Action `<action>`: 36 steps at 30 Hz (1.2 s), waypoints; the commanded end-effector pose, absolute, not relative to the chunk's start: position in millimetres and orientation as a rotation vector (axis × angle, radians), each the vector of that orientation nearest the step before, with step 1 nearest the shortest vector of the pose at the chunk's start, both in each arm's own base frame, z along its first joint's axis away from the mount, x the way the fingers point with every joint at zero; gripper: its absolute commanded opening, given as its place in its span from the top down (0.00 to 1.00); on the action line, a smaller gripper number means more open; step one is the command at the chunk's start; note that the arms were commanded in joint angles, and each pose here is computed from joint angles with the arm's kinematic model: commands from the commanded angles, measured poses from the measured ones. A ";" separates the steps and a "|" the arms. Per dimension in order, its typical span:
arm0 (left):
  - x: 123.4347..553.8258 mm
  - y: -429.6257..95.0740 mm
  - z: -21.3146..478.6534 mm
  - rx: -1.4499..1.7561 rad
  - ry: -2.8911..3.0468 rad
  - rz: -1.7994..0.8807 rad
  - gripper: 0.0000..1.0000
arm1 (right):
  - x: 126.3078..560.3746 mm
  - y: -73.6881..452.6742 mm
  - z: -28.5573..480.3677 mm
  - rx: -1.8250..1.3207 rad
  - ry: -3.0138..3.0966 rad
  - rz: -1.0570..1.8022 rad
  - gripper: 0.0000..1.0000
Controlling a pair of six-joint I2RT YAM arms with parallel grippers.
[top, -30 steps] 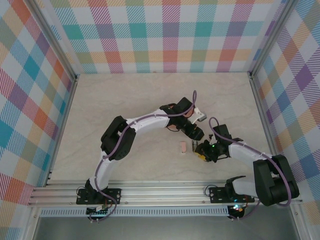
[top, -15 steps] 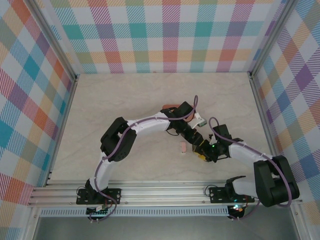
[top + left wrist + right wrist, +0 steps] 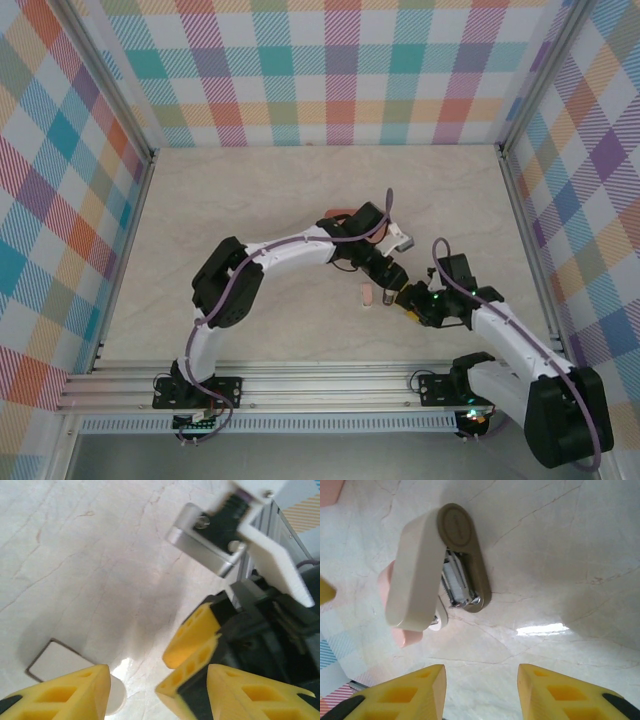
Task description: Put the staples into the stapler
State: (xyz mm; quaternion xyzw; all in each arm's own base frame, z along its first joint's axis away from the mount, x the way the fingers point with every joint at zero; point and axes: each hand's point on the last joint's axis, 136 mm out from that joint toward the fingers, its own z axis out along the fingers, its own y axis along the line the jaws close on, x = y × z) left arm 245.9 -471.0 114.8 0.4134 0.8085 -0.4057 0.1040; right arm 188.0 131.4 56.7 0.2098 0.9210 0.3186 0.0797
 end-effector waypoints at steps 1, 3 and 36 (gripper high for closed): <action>265.2 -460.1 129.2 1.090 2.387 -1.162 0.46 | 189.3 133.8 70.9 0.606 2.744 0.981 0.57; 275.5 -450.6 131.0 1.025 2.405 -1.144 0.46 | 194.2 135.6 76.5 0.597 2.730 0.993 0.55; 309.2 -395.8 117.2 0.794 2.467 -1.069 0.45 | 193.5 132.8 11.0 0.672 2.932 0.869 0.69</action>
